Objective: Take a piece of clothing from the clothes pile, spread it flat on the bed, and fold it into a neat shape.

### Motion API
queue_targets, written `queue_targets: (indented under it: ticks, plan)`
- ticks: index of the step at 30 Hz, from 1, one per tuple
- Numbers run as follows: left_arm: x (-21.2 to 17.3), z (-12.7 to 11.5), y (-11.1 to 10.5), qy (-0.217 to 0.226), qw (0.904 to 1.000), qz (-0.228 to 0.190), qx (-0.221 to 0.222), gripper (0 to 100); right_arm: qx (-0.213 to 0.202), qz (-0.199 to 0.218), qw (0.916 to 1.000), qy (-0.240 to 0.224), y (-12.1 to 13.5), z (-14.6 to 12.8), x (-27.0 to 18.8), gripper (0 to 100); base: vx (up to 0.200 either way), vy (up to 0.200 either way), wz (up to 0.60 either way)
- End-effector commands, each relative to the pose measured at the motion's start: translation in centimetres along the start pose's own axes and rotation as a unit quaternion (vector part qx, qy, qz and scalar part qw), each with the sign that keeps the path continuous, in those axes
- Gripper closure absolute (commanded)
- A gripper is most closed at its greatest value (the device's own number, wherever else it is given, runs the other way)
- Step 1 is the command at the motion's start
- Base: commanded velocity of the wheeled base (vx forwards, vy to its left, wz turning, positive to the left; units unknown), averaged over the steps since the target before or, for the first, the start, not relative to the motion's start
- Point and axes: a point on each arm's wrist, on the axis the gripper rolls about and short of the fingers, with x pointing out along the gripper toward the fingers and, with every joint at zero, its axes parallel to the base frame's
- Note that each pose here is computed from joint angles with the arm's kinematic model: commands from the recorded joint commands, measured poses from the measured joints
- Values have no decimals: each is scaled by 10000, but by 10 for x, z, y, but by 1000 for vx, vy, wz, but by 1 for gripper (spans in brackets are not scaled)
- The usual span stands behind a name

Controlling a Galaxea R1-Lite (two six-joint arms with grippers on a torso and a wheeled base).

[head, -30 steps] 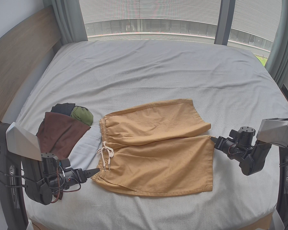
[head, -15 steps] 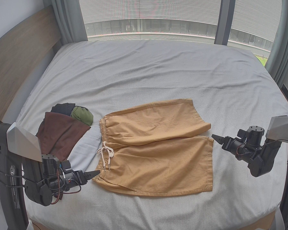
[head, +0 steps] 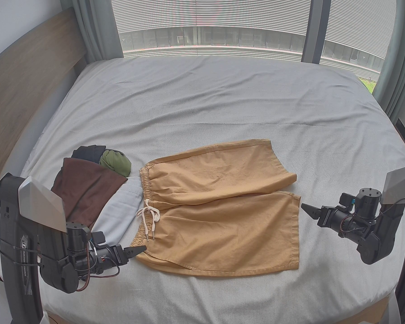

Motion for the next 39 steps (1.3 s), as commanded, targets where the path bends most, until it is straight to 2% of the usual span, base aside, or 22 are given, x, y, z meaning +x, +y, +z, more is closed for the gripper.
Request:
queue_targets:
  ticks: [1, 15, 16, 25, 30, 39]
  plan:
    - [5, -2, -3, 40, 10000, -56, -14, 0, -1, 8, 10000, 6, 1, 0, -1, 0, 0, 0, 0]
    - [10, -1, -1, -9, 10000, -39, -24, 0, -6, -3, 10000, -7, 0, 1, -1, 0, 0, 0, 0]
    - [10, 0, -1, -15, 10000, -42, -21, 100, -6, -3, 10000, -7, 0, 1, -1, 0, 0, 0, 0]
    - [12, 2, -1, -54, 9999, -71, -66, 100, -5, 1, 9999, 127, 1, -5, -5, 0, 0, 0, 0]
    - [12, 2, 0, -52, 9999, -63, -73, 100, 69, 215, 9975, 667, 7, -23, -20, 0, 0, 0, 0]
    - [12, 0, 0, -28, 10000, -51, -64, 100, 99, 345, 9845, 1716, 21, -64, -36, 0, 0, 0, 0]
